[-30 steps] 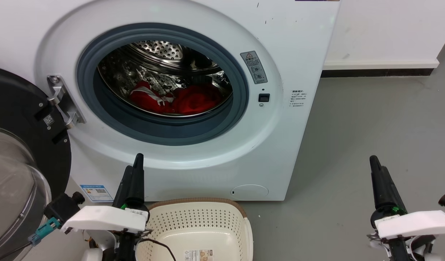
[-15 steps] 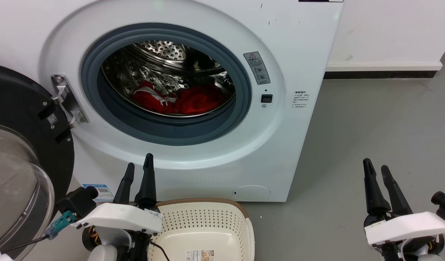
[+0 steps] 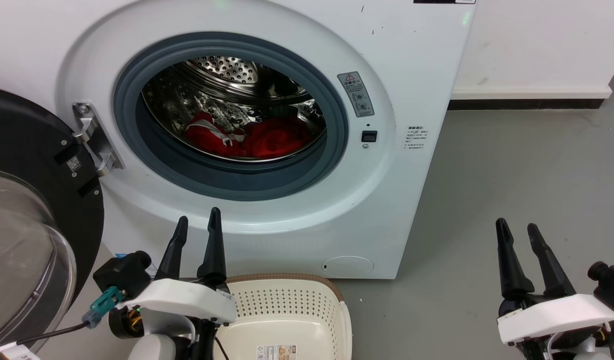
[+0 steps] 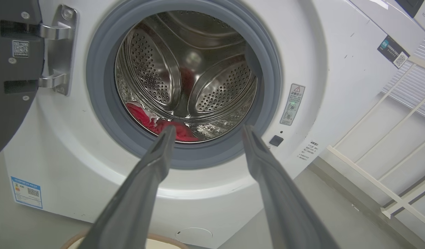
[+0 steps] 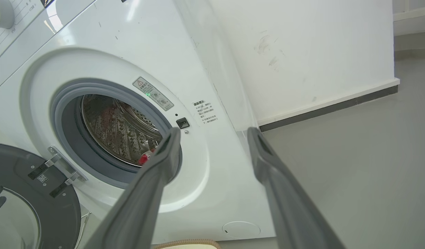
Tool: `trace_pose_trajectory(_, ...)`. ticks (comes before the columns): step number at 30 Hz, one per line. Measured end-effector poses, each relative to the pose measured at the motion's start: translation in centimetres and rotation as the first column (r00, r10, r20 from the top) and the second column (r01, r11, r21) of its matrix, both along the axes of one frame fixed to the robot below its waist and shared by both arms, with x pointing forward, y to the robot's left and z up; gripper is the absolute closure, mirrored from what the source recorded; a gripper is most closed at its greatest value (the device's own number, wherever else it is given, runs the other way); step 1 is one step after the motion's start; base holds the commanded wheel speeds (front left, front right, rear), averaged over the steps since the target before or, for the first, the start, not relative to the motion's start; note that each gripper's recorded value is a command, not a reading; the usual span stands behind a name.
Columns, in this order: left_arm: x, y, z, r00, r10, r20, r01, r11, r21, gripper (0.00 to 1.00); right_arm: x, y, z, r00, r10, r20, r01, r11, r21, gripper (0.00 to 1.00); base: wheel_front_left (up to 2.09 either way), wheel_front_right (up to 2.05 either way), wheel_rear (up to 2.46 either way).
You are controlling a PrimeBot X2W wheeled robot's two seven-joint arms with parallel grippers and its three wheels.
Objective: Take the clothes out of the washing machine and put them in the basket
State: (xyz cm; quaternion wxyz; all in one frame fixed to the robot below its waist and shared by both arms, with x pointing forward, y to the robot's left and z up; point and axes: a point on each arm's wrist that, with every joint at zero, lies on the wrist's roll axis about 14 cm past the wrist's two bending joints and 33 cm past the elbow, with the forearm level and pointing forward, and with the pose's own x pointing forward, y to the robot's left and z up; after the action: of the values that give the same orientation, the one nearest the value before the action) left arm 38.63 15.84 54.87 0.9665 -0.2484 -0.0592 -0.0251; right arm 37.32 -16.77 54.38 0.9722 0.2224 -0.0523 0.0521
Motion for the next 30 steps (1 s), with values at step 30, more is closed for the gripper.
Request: trace_pose_trajectory(30, -0.19, -0.87, 0.64, 0.997, 0.009, 0.075, -0.032, 0.953, 0.301, 0.00, -0.66, 0.83, -0.32, 1.000, 0.014, -0.001, -0.014, 0.958, -0.288, 0.00, 0.00, 0.00, 0.00)
